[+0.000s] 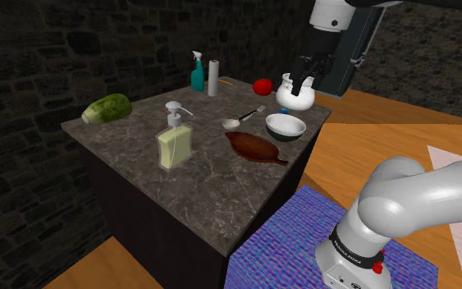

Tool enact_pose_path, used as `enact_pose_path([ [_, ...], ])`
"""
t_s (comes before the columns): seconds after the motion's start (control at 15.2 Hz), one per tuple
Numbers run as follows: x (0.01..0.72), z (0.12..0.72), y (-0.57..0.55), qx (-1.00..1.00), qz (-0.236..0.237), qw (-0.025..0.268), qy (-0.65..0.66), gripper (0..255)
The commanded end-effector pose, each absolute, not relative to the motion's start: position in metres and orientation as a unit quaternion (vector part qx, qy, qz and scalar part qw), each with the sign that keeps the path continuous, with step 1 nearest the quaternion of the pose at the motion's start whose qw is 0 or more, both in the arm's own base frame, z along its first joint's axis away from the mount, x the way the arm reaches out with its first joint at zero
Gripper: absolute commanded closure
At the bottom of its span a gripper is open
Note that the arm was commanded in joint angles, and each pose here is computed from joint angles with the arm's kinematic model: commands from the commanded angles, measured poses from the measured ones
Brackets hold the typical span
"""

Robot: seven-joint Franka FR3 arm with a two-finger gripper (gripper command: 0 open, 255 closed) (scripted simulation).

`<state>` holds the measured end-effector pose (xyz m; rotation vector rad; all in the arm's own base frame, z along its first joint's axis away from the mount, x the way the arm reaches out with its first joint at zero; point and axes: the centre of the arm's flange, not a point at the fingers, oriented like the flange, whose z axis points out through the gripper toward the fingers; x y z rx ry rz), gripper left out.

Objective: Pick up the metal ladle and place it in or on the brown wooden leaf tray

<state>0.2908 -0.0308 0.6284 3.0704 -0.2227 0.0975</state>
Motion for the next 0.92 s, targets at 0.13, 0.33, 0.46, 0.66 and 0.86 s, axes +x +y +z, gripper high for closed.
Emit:
enact_pose_path([
  [0.13, 0.311, 0.613, -0.028, 0.993, 0.035, 0.030, -0.106, 0],
  [0.33, 0.343, 0.590, -0.027, 0.987, 0.041, 0.030, -0.156, 0],
  [0.46, 0.364, 0.576, -0.028, 0.981, 0.045, 0.029, -0.189, 0],
  [0.66, 0.395, 0.554, -0.032, 0.970, 0.050, 0.028, -0.238, 0],
  [0.86, 0.427, 0.532, -0.039, 0.956, 0.056, 0.027, -0.287, 0],
])
